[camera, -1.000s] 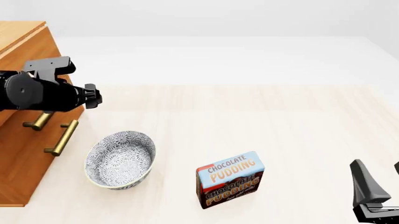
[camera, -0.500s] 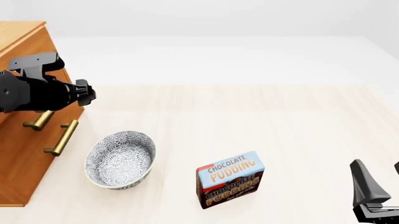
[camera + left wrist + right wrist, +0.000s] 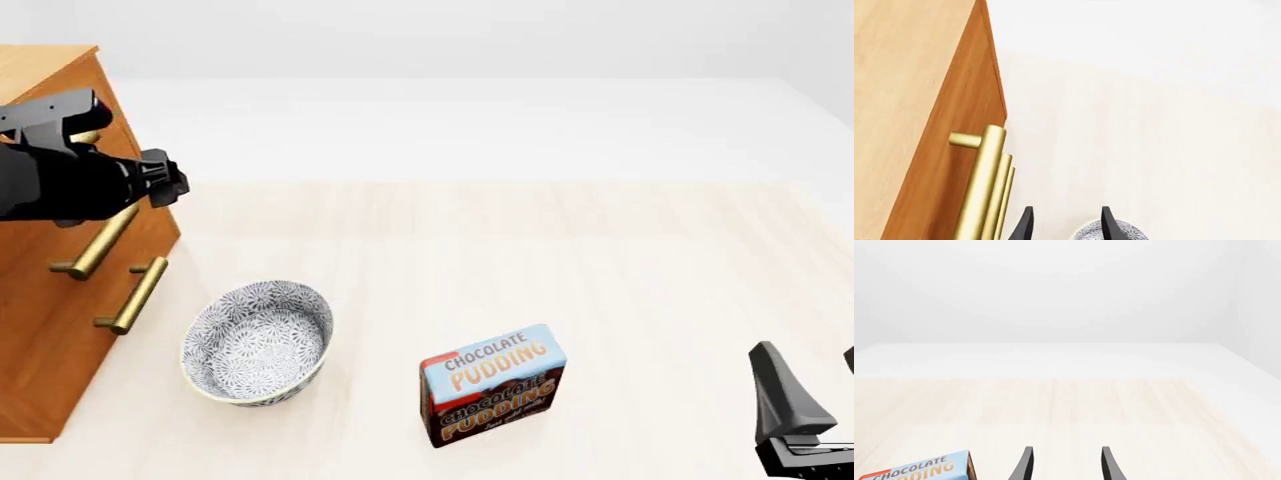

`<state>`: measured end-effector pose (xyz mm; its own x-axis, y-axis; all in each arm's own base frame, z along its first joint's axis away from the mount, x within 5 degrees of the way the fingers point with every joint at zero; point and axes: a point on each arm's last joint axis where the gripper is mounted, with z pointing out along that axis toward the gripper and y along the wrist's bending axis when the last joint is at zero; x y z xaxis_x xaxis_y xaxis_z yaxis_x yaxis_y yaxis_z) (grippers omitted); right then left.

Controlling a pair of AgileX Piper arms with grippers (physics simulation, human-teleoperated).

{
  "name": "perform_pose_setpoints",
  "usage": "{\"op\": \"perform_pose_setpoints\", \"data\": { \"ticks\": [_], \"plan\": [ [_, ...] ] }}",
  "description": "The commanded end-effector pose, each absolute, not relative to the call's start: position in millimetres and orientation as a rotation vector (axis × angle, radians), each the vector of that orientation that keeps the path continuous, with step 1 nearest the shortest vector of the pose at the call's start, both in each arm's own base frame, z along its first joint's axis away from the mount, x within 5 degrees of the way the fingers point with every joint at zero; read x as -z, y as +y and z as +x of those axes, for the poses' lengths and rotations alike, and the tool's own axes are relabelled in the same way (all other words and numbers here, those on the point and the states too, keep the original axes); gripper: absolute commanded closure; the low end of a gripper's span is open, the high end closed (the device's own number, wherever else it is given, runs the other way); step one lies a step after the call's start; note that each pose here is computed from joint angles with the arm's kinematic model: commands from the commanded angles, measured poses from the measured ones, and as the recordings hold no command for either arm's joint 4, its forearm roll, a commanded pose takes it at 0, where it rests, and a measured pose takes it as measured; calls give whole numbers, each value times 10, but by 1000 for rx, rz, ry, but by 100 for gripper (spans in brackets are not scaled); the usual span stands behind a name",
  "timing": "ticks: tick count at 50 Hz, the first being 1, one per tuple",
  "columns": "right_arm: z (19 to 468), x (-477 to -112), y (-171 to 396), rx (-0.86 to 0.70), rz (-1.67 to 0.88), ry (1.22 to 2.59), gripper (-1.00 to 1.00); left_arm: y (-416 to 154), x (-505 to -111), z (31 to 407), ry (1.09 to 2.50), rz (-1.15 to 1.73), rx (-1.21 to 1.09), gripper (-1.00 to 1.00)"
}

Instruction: Put the butter at the back in the top drawer of the cabinet and close it.

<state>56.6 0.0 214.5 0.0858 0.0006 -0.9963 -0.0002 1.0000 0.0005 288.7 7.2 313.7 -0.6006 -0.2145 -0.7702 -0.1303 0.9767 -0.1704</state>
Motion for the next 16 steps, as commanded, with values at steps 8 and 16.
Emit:
{"op": "perform_pose_setpoints", "data": {
  "ticks": [8,16],
  "plan": [
    [566,-2145,0,-1,0,1485,-100,164,-3252,2807,2180,-199,37,-100],
    [566,-2145,0,-1,1,1485,-100,-36,-3571,2376,2110,-89,68,-100]
  ]
}}
